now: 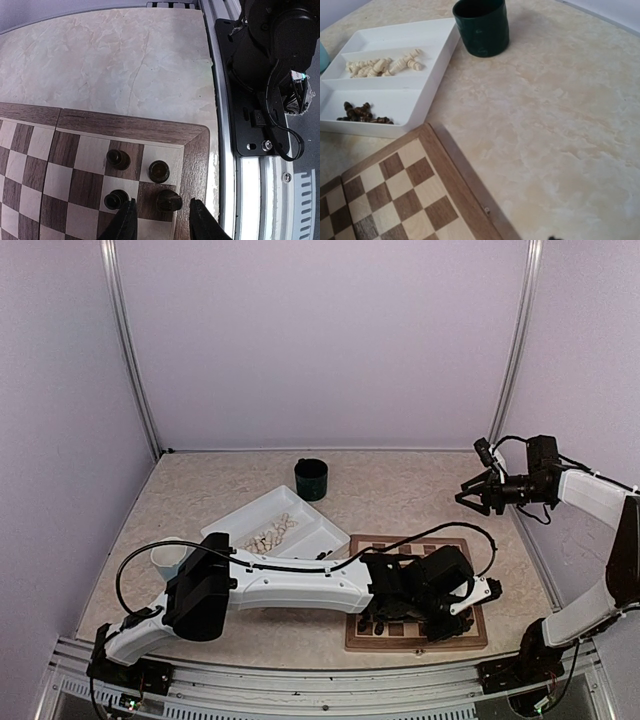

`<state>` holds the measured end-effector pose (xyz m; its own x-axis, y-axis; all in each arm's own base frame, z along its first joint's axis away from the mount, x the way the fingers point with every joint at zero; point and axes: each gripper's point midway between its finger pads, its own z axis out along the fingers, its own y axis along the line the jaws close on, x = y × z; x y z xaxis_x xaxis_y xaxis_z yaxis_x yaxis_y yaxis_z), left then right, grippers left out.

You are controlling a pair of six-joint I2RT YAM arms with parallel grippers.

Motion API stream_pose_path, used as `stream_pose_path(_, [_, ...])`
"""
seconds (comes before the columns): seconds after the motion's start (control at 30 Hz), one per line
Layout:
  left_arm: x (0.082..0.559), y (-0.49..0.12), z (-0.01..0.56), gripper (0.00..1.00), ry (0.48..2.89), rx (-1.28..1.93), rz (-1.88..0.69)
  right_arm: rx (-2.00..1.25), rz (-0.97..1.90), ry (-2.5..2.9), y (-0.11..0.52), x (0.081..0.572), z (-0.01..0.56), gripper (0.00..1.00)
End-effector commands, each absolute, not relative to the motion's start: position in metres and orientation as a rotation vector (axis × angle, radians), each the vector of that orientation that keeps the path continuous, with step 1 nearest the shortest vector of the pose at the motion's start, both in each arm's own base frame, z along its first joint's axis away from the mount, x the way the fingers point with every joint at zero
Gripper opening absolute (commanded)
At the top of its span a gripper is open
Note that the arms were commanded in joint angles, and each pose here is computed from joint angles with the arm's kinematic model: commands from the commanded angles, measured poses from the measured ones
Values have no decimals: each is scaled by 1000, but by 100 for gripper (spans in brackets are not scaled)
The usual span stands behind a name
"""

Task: Set up the chess pieces on the board
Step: Place the knight at b8.

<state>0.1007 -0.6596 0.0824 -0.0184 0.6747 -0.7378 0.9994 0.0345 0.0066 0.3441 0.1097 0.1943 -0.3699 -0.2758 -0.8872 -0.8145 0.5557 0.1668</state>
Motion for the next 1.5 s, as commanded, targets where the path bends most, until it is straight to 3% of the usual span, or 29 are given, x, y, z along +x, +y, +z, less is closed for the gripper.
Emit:
stream_pose_path(0.0, [96,-667,98,36,1718,1684,-780,-889,804,1904,113,340,197,57])
stream_pose_path(0.23, [91,-669,93,40,1715,1707,-805,-893,806,1908,113,340,195,57])
stream_pose_path(0.57, [92,-672,85,34,1737,1695,-809,-899,800,1906,113,339,196,57])
stream_pose_path(0.87, [93,-671,75,37,1759,1697,-800,-901,803,1906,113,339,195,56])
stream_pose_path(1.27, [97,-670,81,19,1761,1680,-787,-902,811,1907,113,338,195,56])
stream_pose_path(1.47, [103,-665,85,16,1771,1668,-763,-902,813,1904,114,339,195,56])
